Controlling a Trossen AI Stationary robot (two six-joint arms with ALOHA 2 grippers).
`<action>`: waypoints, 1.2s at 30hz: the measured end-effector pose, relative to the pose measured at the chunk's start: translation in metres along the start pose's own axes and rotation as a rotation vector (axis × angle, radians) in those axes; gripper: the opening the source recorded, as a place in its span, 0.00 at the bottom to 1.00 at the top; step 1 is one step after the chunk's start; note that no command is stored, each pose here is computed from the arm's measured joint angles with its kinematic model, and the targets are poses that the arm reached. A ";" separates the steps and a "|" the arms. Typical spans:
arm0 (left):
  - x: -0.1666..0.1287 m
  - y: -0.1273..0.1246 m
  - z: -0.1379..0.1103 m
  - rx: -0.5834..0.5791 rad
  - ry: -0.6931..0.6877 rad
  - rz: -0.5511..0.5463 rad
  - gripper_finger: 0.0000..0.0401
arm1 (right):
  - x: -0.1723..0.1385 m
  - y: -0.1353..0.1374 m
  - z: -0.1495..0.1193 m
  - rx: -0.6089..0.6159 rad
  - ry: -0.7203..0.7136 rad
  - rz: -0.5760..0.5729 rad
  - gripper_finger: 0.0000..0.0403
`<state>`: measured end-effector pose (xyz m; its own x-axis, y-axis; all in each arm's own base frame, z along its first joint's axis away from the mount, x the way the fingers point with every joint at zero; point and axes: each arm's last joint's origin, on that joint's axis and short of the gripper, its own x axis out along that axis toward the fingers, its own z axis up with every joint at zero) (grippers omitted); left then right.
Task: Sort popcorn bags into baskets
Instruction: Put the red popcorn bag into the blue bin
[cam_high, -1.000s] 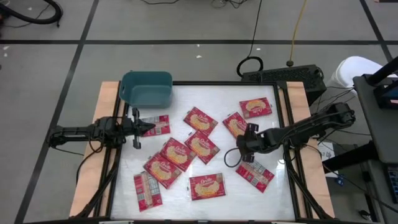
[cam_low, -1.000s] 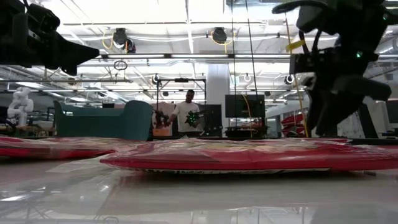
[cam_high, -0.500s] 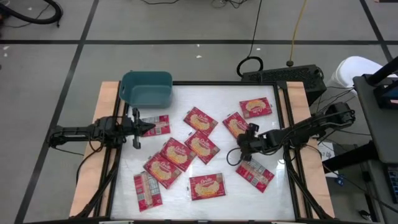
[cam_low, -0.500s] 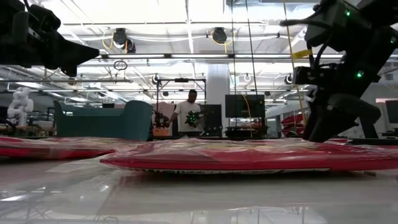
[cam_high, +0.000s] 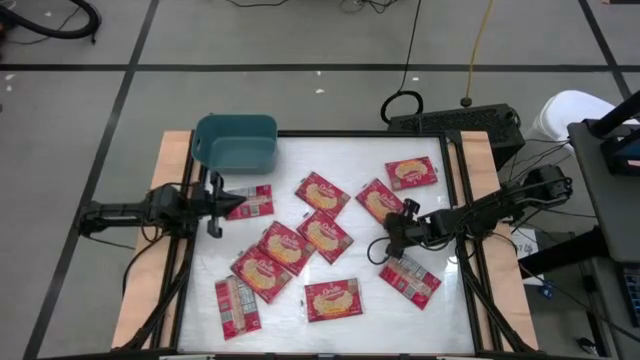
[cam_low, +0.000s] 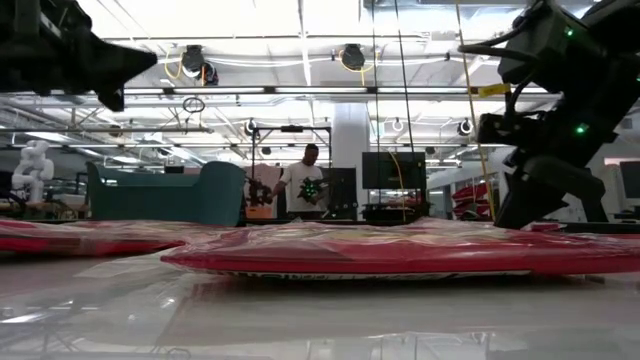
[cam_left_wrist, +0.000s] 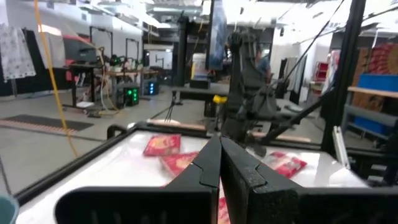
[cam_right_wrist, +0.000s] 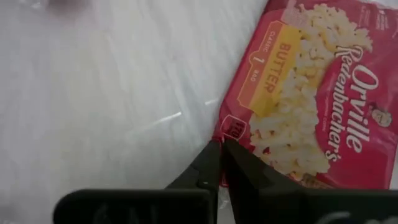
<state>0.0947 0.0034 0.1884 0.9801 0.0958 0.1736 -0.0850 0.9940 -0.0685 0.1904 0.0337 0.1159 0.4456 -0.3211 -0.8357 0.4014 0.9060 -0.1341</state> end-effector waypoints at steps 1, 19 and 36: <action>0.000 -0.001 0.004 -0.001 -0.006 -0.005 0.02 | 0.000 0.001 0.001 0.005 -0.009 0.007 0.02; 0.070 -0.015 0.025 0.068 0.292 0.025 0.26 | -0.033 0.032 0.060 -0.097 -0.229 0.150 0.00; 0.212 -0.038 -0.015 0.504 0.609 -0.111 0.59 | -0.034 0.035 0.062 -0.114 -0.231 0.210 0.00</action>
<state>0.3085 -0.0147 0.2133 0.9008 0.0941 -0.4238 0.0907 0.9139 0.3956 0.2387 0.0589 0.1726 0.6837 -0.1665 -0.7105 0.1957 0.9798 -0.0413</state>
